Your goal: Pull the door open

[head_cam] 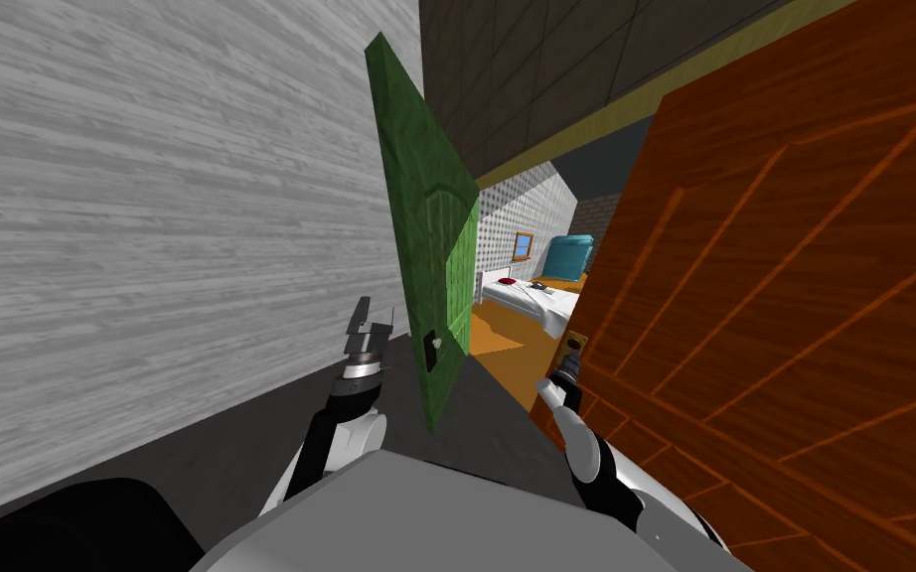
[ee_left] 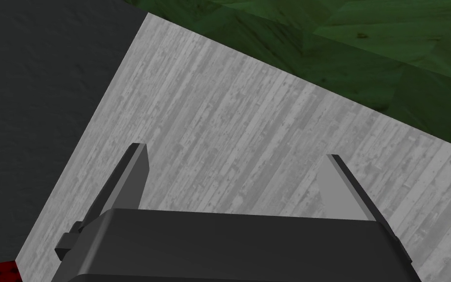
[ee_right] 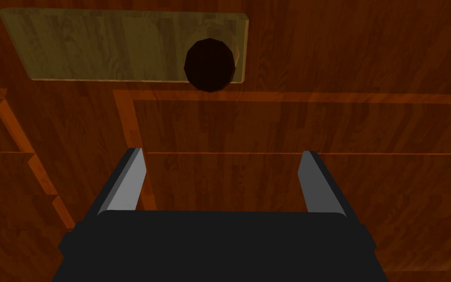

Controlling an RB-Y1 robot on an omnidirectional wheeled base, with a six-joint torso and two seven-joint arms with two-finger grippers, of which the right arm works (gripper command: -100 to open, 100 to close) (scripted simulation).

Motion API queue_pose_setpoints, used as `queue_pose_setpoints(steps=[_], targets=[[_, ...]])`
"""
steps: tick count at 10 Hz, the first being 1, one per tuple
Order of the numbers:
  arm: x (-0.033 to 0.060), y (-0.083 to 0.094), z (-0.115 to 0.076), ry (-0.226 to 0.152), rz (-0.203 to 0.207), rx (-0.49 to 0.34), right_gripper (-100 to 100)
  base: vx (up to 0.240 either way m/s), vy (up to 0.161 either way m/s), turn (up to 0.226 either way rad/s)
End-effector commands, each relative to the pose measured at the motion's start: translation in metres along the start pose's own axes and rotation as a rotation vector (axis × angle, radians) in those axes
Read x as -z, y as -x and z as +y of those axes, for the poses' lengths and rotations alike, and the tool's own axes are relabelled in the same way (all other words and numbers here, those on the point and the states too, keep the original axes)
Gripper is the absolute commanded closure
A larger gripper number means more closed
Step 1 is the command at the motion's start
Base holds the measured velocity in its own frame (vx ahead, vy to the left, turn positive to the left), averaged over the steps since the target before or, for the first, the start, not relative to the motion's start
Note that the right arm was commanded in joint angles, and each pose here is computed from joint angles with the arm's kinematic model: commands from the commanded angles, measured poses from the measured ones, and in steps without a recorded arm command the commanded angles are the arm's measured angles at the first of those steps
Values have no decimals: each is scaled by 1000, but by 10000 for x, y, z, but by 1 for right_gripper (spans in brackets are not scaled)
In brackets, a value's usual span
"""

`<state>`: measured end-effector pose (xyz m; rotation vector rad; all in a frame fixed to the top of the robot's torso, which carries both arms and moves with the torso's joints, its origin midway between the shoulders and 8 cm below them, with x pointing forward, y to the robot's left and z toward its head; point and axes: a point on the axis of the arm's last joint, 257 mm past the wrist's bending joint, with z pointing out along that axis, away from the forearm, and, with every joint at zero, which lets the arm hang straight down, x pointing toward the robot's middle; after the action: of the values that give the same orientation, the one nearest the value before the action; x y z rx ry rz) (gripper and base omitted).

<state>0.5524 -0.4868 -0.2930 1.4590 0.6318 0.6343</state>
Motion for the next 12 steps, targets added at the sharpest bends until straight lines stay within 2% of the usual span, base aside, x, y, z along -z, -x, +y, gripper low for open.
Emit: queue_pose_setpoints(steps=[1,3,5,6,7,9,10,12], targets=[[-53,149,-22,0,-2,-5,-100,158,-6,29],[-112,316,-36,1,-6,-7,-100,135,23,14],[-112,316,-36,1,-6,-7,-100,45,3,3],[-176,504,-48,2,-10,-7,-100,66,4,27],[-176,504,-48,2,-10,-7,-100,68,8,10],[-237,703,-56,2,-14,-8,-100,73,0,22],[-237,703,-56,2,-14,-8,-100,55,-2,3],[-295,902,-60,2,-18,-7,-100,81,7,16]])
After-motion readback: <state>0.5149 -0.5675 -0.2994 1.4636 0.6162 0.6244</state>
